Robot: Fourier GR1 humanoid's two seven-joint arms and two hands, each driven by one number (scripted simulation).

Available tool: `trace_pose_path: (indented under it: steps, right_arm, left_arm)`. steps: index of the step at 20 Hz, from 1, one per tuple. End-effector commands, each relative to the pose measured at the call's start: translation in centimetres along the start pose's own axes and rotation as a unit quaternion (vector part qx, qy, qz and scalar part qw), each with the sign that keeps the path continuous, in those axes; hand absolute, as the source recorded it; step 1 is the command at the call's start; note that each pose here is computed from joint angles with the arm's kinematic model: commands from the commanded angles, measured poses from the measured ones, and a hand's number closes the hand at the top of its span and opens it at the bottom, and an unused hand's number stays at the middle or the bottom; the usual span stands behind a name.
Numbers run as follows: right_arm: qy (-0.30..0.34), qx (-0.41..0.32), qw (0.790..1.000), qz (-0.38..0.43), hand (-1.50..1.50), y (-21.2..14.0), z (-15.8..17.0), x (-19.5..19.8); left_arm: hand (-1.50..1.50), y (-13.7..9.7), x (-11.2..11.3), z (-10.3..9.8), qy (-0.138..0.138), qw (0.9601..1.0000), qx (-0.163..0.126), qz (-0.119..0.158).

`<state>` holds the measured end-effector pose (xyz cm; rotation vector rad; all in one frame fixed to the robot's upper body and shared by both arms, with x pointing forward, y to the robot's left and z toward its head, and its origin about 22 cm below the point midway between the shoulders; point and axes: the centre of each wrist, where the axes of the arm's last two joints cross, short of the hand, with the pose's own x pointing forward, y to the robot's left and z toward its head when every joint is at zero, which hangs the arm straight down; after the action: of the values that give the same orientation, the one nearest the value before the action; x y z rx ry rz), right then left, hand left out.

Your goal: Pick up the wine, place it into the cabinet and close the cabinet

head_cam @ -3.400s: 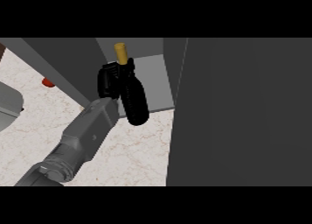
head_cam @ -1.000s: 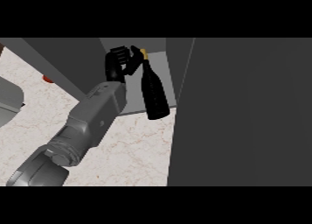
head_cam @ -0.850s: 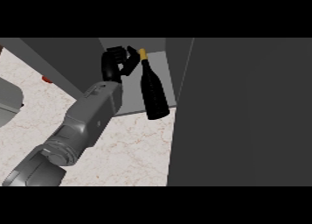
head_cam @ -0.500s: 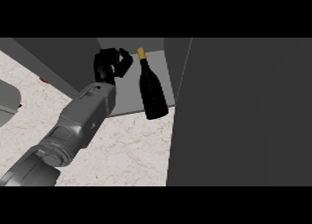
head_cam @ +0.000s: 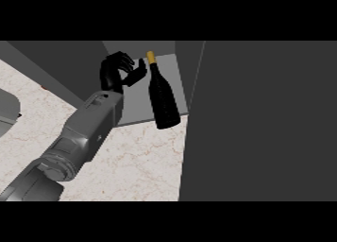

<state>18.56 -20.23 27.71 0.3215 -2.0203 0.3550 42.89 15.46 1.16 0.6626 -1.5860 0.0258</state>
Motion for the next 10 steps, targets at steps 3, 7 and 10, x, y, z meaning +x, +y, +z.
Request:
trace_pose_path:
  steps: [3,7,10]
  right_arm:
    - [-0.010,0.007,1.000,-0.004,-1.50,0.4,0.0,0.3]
    - [-0.009,0.007,1.000,-0.002,-1.50,0.2,0.5,0.3]
    - [-0.008,0.000,1.000,-0.012,-1.50,0.1,0.3,0.1]
  left_arm:
    - [-1.50,1.9,-1.0,-1.0,0.013,0.9998,-0.002,-0.012]
    - [-1.50,2.7,-1.9,-1.1,0.028,0.9996,0.002,-0.008]
    - [-1.50,2.3,-1.5,-1.0,0.016,0.9999,-0.005,-0.003]
